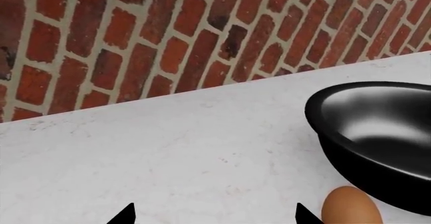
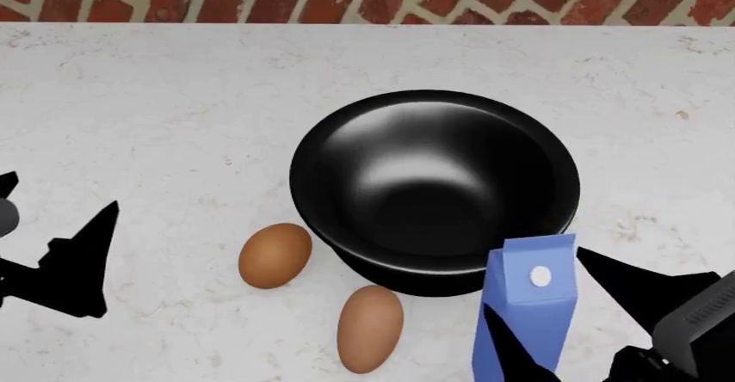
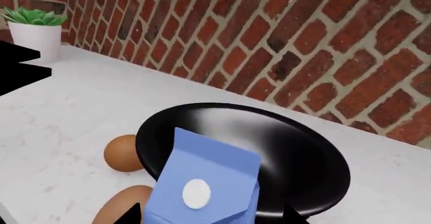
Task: Place the eggs and milk next to the bowl.
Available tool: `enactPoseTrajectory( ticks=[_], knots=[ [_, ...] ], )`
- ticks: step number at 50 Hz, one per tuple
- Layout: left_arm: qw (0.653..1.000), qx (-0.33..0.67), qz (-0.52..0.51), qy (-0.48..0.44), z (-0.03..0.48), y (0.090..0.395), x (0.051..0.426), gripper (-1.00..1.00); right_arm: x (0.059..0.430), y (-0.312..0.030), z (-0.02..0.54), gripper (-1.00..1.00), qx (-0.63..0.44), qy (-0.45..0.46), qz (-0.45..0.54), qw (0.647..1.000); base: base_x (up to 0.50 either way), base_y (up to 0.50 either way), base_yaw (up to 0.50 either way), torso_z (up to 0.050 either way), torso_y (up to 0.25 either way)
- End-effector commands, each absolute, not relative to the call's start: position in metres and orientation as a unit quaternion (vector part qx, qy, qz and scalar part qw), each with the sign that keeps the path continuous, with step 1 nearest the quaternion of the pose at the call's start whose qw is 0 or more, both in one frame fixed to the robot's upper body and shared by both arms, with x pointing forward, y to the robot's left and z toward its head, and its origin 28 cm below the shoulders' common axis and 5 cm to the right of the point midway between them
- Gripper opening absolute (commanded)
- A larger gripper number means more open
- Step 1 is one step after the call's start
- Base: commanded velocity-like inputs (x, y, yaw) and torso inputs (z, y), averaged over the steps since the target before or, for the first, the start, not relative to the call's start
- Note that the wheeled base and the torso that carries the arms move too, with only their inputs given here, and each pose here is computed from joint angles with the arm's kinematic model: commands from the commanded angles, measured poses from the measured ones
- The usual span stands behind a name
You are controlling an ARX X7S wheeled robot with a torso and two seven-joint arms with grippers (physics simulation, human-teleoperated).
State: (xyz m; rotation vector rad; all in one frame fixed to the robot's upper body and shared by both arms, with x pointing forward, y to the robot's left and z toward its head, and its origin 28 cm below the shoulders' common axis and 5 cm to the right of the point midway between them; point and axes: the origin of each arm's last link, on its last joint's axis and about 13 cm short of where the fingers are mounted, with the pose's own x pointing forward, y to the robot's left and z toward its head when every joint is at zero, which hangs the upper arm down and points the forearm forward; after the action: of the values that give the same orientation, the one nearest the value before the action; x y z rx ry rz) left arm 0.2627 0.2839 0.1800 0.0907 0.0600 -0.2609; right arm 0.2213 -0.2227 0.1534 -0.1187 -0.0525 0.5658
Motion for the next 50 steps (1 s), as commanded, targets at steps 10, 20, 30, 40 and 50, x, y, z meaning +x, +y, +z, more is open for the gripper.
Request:
enactPoseTrajectory(
  ticks=[10, 20, 30, 40, 50],
  knots=[
    [0.990, 0.042, -0.129, 0.029, 0.179, 0.286, 0.262, 1.00, 0.226, -0.220, 0.177, 1.00, -0.075, -0.042, 0.283, 0.955, 0.00, 0.00, 0.00, 0.000, 0.000],
    [0.990, 0.042, -0.129, 0.026, 0.181, 0.285, 0.262, 1.00, 0.227, -0.219, 0.199, 1.00, -0.092, -0.059, 0.282, 0.953, 0.00, 0.00, 0.00, 0.000, 0.000],
    [0.991, 0.038, -0.126, 0.020, 0.184, 0.287, 0.262, 1.00, 0.221, -0.217, 0.225, 1.00, -0.109, -0.072, 0.281, 0.951, 0.00, 0.00, 0.00, 0.000, 0.000],
    [0.992, 0.033, -0.124, 0.013, 0.188, 0.289, 0.262, 1.00, 0.203, -0.219, 0.251, 1.00, -0.122, -0.085, 0.263, 0.953, 0.00, 0.00, 0.00, 0.000, 0.000],
    [0.992, 0.032, -0.121, -0.001, 0.199, 0.290, 0.262, 1.00, 0.169, -0.226, 0.272, 1.00, -0.132, -0.100, 0.227, 0.960, 0.00, 0.00, 0.00, 0.000, 0.000]
  ],
)
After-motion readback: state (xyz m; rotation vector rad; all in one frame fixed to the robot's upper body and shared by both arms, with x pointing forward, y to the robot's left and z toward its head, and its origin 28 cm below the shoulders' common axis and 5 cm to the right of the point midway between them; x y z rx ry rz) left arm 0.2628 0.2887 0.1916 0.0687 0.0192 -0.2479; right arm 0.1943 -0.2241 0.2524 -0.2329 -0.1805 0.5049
